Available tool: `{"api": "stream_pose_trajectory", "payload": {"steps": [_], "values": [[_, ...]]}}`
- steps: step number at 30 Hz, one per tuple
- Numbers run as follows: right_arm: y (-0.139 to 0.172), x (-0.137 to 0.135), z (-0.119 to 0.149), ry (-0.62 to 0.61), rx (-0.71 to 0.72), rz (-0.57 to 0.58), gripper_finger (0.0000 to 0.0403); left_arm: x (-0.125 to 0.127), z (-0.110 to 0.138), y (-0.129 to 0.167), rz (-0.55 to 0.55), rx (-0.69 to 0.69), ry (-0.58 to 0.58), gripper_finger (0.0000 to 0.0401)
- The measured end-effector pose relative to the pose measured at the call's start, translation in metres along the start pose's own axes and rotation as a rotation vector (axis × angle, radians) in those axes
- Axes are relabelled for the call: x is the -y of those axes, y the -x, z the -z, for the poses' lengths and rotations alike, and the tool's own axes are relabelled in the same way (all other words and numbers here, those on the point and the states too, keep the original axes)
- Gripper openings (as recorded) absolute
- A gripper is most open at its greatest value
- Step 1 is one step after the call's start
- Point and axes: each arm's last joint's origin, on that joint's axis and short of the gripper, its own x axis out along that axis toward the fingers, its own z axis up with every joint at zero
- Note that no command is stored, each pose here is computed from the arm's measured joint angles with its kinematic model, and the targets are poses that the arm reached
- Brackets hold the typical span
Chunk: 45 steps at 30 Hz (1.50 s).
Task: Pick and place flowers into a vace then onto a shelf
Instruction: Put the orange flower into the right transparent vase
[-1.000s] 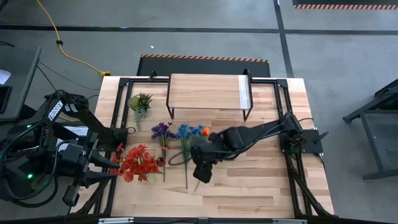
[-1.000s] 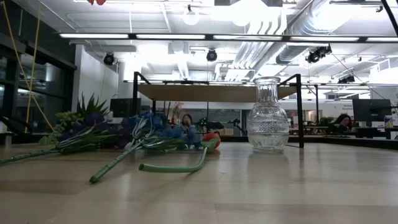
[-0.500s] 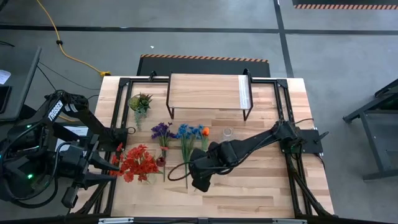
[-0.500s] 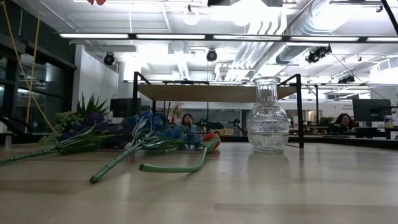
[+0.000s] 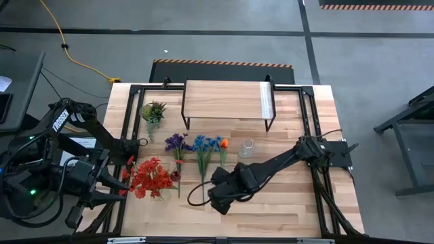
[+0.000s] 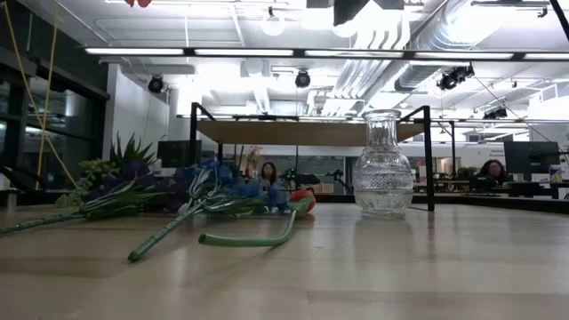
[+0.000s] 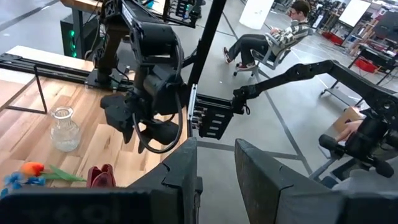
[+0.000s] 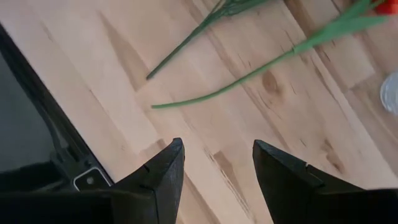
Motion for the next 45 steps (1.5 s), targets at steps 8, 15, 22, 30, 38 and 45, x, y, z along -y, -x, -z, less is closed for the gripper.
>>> {"api": "stream_pose_trajectory", "payload": {"steps": [8, 15, 22, 30, 38, 45], "values": [[-0.004, -0.010, 0.016, -0.110, 0.053, 0.030, 0.0181, 0.000, 0.001, 0.000, 0.014, -0.018, -0.001, 0.0143], [-0.031, -0.012, 0.022, -0.220, 0.103, 0.066, 0.0181, 0.001, 0.001, 0.000, 0.022, -0.029, -0.001, 0.0143], [-0.076, 0.005, 0.012, -0.335, 0.123, 0.109, 0.0181, 0.001, 0.001, 0.000, 0.023, -0.030, -0.001, 0.0143], [-0.090, 0.029, -0.019, -0.448, 0.154, 0.150, 0.0181, 0.001, 0.001, 0.000, 0.024, -0.030, 0.000, 0.0143], [-0.094, 0.050, -0.043, -0.465, 0.139, 0.193, 0.0181, 0.001, 0.001, 0.000, 0.024, -0.030, 0.008, 0.0143], [-0.106, 0.059, -0.052, -0.484, 0.106, 0.217, 0.0181, 0.001, 0.001, 0.000, 0.024, -0.030, 0.008, 0.0143]]}}
